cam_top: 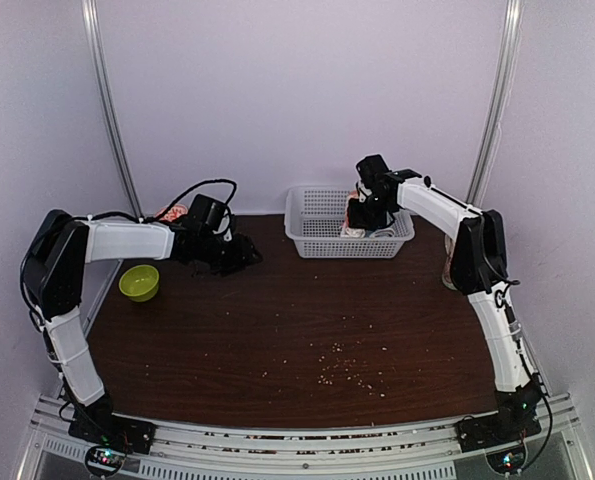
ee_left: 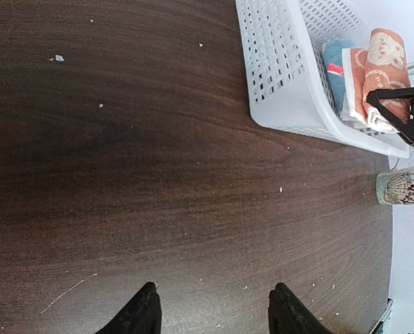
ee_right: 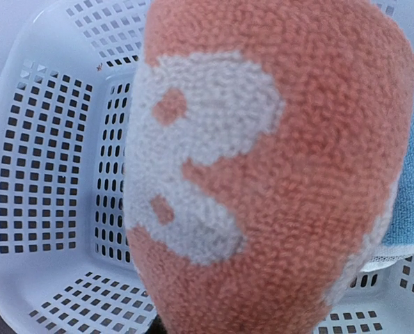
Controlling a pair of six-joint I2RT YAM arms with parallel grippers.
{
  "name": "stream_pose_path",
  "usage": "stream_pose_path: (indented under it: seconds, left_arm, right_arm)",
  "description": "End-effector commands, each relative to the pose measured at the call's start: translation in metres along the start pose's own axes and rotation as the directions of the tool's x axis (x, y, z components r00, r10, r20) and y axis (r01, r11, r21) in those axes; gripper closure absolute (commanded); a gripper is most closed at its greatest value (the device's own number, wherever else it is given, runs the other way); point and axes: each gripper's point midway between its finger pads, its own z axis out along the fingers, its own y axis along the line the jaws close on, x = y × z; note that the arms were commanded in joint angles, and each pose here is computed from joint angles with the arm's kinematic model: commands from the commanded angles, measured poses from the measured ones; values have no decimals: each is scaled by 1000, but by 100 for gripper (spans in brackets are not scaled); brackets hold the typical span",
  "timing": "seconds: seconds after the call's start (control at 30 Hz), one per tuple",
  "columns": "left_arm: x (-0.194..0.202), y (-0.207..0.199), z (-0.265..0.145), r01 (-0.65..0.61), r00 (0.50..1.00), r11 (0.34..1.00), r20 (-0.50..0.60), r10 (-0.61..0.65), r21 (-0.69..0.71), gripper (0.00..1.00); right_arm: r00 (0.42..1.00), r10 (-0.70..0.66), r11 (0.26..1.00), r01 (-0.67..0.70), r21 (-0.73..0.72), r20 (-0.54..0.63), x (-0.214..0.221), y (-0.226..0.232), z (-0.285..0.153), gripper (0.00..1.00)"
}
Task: Roll the towels
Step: Move the bin to the center of the board.
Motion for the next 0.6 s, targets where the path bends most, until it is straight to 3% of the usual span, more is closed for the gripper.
stream_pose_path:
  seconds: [0.0,0.57]
  left_arm:
    - [-7,-3,-11,-10,999,1000,33,10,14,46]
    - [-8,-7,-26,-12,999,1000,44,11,21,46]
  right_arm:
    - [999,-25,999,24,-36,-39,12,12,-21,100]
    - [980,-89,989,67,-130,-179,84,49,-60,100]
